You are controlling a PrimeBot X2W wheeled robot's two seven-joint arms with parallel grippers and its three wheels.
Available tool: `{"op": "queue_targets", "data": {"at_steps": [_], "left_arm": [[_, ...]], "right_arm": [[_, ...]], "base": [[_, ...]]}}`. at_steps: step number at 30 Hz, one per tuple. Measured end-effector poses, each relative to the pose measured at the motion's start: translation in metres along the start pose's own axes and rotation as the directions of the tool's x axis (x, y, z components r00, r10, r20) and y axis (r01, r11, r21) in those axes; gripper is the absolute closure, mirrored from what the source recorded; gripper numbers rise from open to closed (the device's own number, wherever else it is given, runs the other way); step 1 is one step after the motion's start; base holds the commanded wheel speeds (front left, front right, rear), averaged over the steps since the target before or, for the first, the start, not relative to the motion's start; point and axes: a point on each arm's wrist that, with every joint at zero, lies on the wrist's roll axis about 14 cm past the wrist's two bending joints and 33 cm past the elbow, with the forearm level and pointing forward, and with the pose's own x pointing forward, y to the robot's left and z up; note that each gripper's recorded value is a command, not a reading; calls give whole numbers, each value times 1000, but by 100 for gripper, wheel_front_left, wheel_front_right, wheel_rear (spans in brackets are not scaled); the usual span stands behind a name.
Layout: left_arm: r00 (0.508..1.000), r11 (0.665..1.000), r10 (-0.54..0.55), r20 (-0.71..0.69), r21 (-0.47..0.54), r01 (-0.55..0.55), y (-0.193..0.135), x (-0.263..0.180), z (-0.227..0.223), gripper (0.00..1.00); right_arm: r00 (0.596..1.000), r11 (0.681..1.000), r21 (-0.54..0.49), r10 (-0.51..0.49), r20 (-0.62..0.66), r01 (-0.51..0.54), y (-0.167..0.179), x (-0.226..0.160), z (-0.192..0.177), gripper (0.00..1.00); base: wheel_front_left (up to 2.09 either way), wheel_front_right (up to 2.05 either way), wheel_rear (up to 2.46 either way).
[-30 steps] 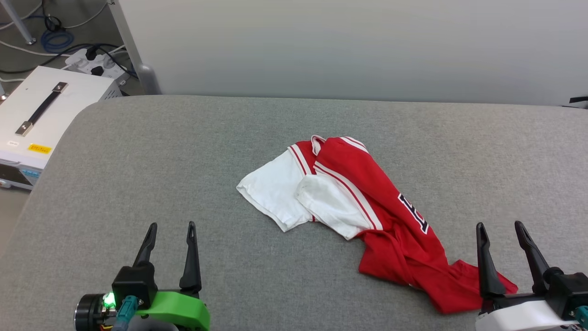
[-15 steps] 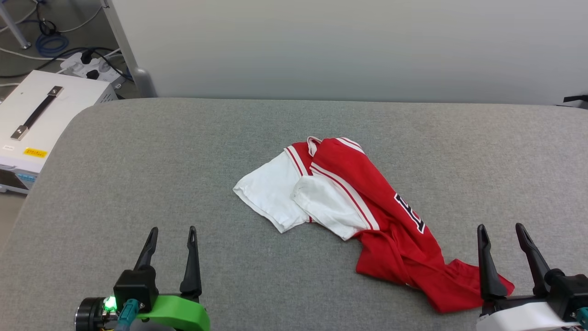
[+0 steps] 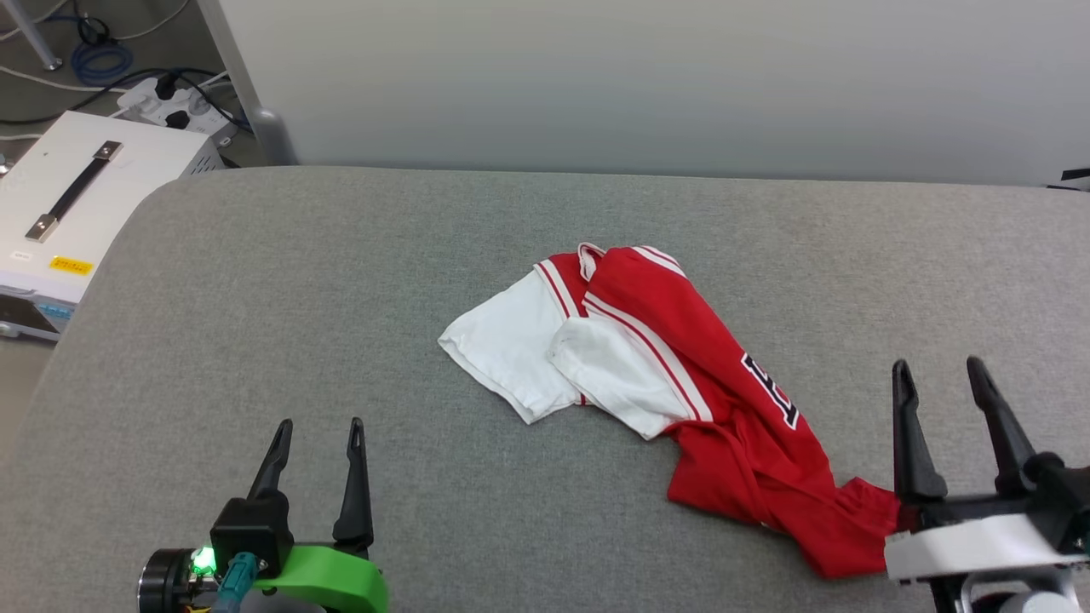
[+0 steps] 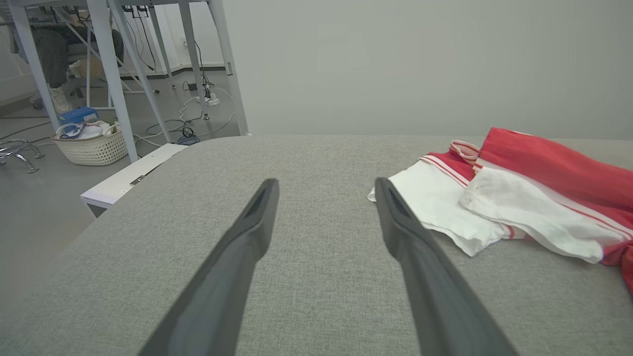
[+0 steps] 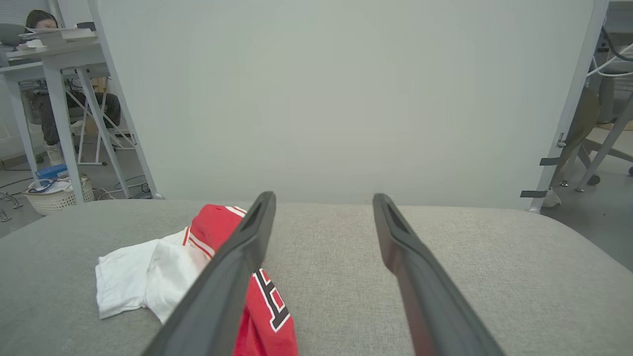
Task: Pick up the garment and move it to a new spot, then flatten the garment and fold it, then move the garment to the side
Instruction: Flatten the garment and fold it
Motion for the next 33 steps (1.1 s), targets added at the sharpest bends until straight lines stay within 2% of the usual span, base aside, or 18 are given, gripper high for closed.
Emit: {"op": "queue_targets", "data": {"at_steps": [3, 7, 10, 12, 13, 15, 17, 19, 21, 25, 28, 30, 33], "left_arm": [[1000, 1000, 11, -2, 1, -11, 3, 0, -1, 0], [999, 999, 34, 4, 5, -34, 10, 2, 2, 0], [999, 999, 54, 0, 9, -54, 16, 2, 1, 0], [998, 998, 68, -2, 12, -68, 21, 3, 0, 0], [997, 997, 80, -7, 15, -80, 25, 3, -1, 0], [996, 996, 89, -12, 16, -89, 27, 3, -3, 0], [995, 995, 97, -16, 19, -97, 30, 3, -4, 0], [995, 995, 103, -18, 21, -102, 31, 3, -4, 0], [994, 994, 107, -21, 22, -106, 33, 4, -5, 0], [993, 993, 115, -25, 18, -115, 33, 7, -6, 0], [992, 992, 122, -30, 10, -122, 33, 9, -8, 0], [991, 992, 126, -35, 7, -125, 34, 11, -10, 0], [991, 992, 126, -39, -1, -126, 32, 16, -11, 0]], "right_arm": [[995, 999, -4, 35, 91, -35, 10, 23, 24, 0], [970, 991, -46, 134, 202, -127, 37, 55, 55, 0], [938, 971, -94, 238, 253, -221, 58, 76, 71, 0], [909, 944, -125, 327, 259, -304, 78, 88, 73, 0], [874, 906, -145, 422, 240, -398, 100, 97, 68, 0], [833, 855, -163, 517, 198, -492, 123, 100, 57, 0], [786, 792, -173, 607, 118, -586, 144, 101, 35, 0], [748, 739, -147, 664, -2, -657, 159, 100, 9, 0], [688, 677, -124, 705, -173, -726, 171, 96, -23, 0], [544, 585, -68, 698, -465, -808, 176, 82, -76, 0], [434, 550, -9, 648, -626, -835, 170, 70, -107, 0], [360, 538, 31, 606, -709, -843, 164, 61, -125, 0], [258, 502, 59, 537, -803, -863, 153, 48, -150, 0]], "base": [[0, 0, 0], [0, 0, 0], [0, 0, 0], [0, 0, 0], [0, 0, 0], [0, 0, 0], [0, 0, 0], [0, 0, 0], [0, 0, 0], [0, 0, 0], [0, 0, 0], [0, 0, 0], [0, 0, 0]]}}
